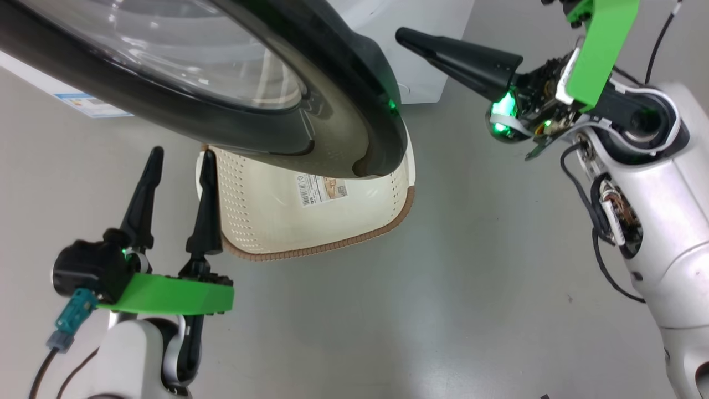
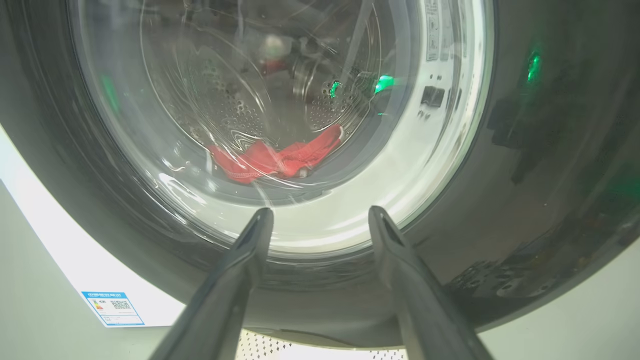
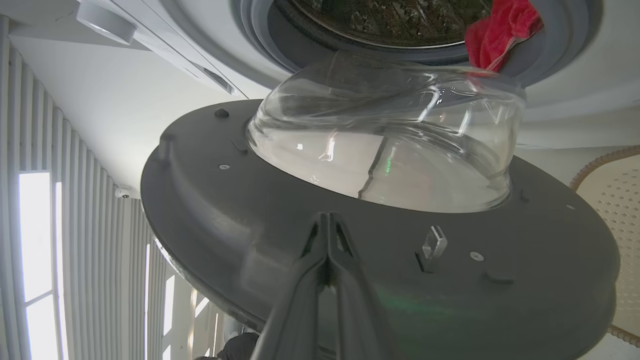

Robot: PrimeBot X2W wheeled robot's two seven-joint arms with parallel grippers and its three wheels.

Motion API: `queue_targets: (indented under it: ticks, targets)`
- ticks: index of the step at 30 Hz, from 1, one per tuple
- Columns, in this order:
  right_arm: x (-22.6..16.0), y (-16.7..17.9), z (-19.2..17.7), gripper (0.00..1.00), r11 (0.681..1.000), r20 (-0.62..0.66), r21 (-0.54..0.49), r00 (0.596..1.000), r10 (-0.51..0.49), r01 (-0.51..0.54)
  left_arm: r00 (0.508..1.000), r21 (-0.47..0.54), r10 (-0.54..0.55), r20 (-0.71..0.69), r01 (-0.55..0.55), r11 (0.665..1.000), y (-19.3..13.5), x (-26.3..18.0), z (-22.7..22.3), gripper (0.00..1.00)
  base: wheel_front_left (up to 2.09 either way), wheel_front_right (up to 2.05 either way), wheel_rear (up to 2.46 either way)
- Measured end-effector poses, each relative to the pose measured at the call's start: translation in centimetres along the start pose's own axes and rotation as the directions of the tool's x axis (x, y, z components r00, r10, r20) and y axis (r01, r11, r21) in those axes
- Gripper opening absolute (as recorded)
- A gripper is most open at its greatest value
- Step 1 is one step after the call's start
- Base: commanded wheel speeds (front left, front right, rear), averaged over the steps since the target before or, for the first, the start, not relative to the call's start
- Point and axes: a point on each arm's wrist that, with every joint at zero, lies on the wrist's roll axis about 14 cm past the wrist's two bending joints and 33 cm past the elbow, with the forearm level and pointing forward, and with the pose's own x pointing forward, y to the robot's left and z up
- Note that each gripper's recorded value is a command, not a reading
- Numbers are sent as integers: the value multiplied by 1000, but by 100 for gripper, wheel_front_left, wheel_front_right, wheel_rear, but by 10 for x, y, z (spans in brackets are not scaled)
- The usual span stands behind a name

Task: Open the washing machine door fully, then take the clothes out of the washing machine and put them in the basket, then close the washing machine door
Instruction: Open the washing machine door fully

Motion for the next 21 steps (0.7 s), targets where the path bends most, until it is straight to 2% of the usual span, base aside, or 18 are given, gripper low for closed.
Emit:
queue_targets:
  ticks: [13, 21]
  targets:
    - [23, 6, -21, 0, 999, -120, 16, 992, 30, -29, 1000, 3, 18, 12, -18, 1000, 7, -5, 8, 100, 0, 0, 0]
    - [28, 18, -32, 0, 999, -163, -13, 986, 31, -34, 998, 7, 38, 42, -38, 999, 12, -12, 24, 100, 0, 0, 0]
